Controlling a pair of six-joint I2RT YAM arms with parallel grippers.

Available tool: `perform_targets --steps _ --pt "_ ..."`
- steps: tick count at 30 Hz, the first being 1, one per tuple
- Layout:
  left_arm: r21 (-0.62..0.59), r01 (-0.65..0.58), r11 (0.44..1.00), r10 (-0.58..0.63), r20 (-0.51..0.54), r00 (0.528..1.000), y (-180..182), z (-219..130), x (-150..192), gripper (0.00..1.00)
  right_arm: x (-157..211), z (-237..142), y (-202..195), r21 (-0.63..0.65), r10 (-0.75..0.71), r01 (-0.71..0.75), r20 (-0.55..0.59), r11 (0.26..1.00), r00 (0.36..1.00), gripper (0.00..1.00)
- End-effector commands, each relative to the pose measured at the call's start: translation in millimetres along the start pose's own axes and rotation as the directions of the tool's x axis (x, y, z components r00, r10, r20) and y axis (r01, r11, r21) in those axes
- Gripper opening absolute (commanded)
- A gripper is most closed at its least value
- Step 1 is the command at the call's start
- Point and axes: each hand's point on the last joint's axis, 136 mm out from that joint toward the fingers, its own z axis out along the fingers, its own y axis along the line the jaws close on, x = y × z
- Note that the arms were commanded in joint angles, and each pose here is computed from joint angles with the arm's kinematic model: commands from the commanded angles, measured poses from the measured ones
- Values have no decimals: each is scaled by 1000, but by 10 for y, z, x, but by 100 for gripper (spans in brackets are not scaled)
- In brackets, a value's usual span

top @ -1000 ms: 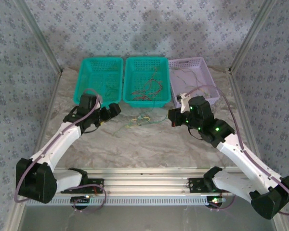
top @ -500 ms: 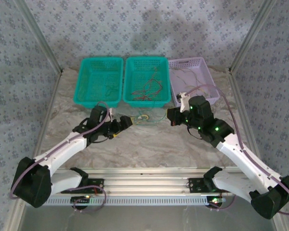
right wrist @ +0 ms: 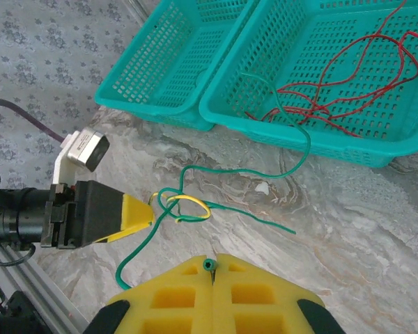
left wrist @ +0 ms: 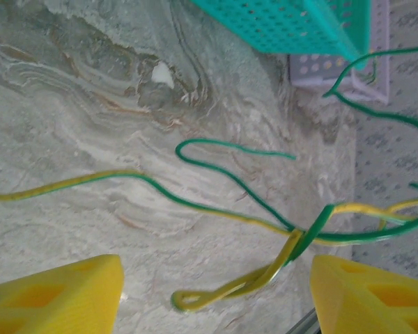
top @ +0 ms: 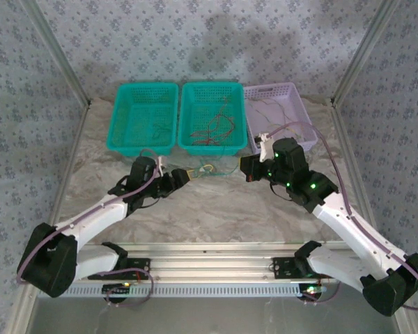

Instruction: Untangle the cables

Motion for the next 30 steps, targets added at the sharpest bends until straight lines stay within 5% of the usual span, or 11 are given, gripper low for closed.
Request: perform_targets --steps 1,11,19,26,30 --pt "71 -20 997 17 50 999 -146 56 -113 65 -31 14 58 -31 17 -17 8 999 1000 0" --pt "80 -27 996 22 54 998 -110 105 -97 41 -14 29 52 -38 25 -25 4 999 1000 0" --pt "79 -48 996 41 96 995 -143 19 -144 6 4 45 57 -45 31 -31 -2 998 1000 0" --pt "87 -54 995 46 89 995 -172 -9 -130 0 3 7 7 -15 28 -28 7 999 1000 0" --pt "68 -90 994 84 80 993 -175 -116 -82 0 -16 -110 -207 102 35 -38 37 994 999 0"
